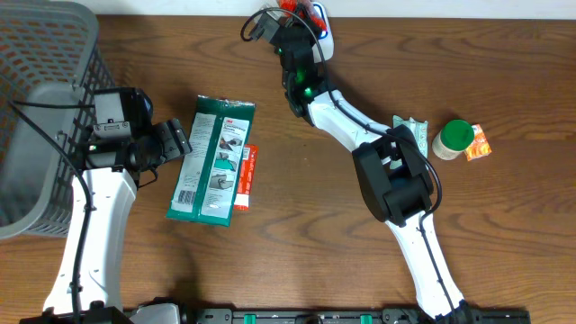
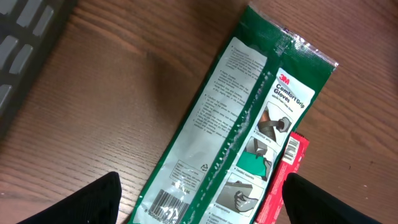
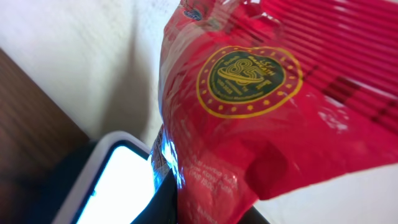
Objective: Scan the item barcode
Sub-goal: 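Hold the red pack against the white scanner with the right gripper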
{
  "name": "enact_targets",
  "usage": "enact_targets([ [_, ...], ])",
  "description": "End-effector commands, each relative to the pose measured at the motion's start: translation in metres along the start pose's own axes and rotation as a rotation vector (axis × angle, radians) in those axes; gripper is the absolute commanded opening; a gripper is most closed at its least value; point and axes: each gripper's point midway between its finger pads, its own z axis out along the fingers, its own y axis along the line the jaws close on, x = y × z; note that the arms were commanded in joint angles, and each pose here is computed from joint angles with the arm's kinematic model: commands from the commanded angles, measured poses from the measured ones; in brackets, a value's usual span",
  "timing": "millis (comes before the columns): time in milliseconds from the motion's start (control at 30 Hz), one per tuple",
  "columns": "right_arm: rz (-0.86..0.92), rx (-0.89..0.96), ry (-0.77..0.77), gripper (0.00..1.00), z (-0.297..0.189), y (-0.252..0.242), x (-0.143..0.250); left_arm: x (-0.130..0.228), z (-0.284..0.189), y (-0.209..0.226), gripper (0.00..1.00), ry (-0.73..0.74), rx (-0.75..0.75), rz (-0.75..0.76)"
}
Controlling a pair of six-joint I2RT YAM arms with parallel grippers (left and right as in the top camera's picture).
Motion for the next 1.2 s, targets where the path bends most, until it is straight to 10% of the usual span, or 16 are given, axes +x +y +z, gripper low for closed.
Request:
enact_targets([
  [0, 0.118, -0.023, -0.011, 0.01, 0.002, -0.003, -0.002, -0.002, 0.000, 0.002, 0.83, -0.003, -0.010, 0.019],
  [1167, 0.339, -0.013, -0.031, 0.01, 0.022, 0.009, 0.027, -0.002, 0.000, 0.002, 0.83, -0.003, -0.010, 0.019],
])
